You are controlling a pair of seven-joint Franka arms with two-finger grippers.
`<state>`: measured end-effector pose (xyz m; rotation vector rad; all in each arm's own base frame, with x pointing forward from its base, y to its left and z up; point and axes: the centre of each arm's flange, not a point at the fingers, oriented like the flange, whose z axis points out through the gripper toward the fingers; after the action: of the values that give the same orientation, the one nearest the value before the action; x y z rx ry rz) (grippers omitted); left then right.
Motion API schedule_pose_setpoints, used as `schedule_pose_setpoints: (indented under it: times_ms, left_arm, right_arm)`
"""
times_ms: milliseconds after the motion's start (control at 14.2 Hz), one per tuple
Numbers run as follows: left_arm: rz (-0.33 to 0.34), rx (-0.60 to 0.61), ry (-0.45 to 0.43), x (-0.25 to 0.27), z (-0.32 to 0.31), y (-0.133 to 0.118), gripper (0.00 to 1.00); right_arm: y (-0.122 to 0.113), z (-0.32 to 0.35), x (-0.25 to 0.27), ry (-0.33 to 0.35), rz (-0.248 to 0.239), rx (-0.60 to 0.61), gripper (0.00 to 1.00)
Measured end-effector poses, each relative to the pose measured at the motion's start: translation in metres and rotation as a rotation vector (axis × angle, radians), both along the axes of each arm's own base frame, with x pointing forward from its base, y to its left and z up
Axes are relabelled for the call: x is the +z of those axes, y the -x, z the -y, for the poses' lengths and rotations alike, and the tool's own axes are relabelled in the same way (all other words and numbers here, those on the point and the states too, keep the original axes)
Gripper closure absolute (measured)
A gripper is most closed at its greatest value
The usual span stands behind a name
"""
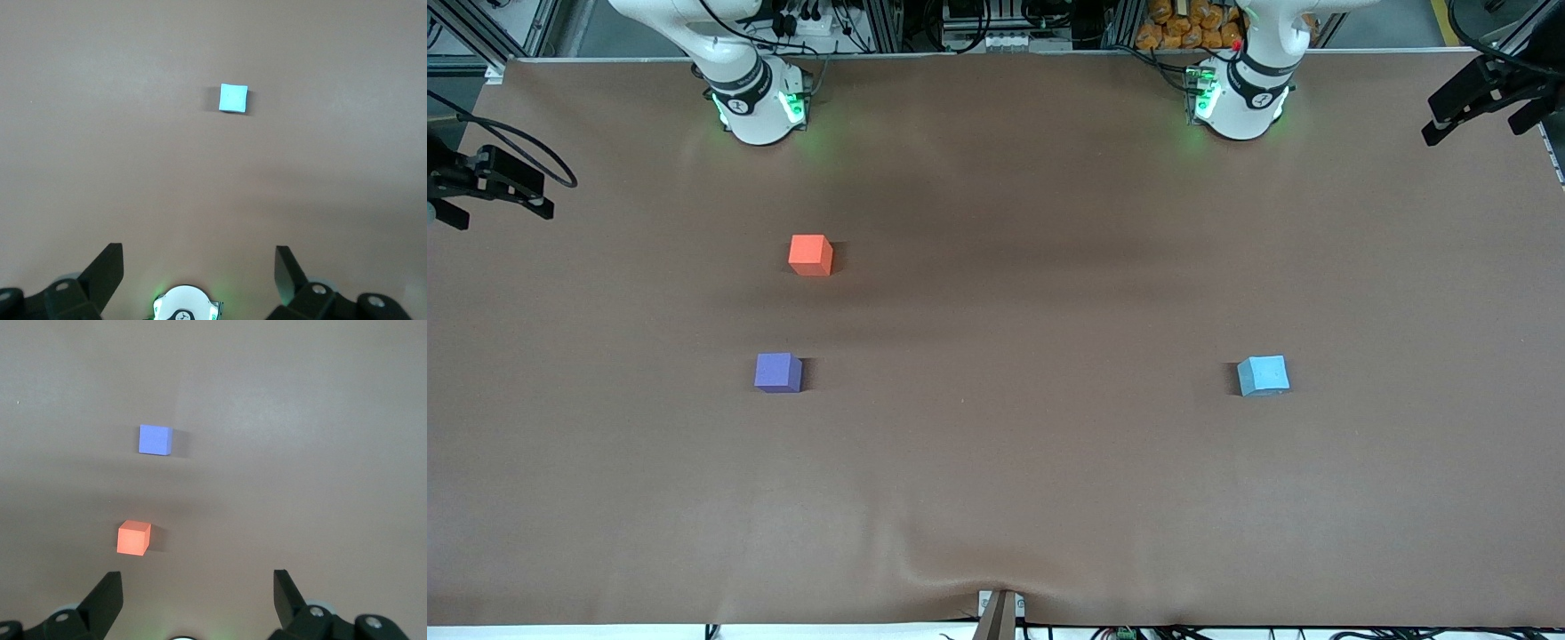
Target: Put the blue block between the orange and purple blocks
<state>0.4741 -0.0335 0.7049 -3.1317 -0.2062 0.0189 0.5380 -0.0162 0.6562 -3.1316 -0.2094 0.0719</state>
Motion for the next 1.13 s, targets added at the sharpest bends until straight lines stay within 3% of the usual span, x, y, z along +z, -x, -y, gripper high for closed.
schedule_pose_setpoints:
  times_ms: [1128]
  left_arm:
    - [-0.031,0.001,-0.001,-0.039,0.000,-0.014,0.00]
  right_arm:
    - [0.001,0.000,-0.002,0.000,-0.012,-0.001,0.00]
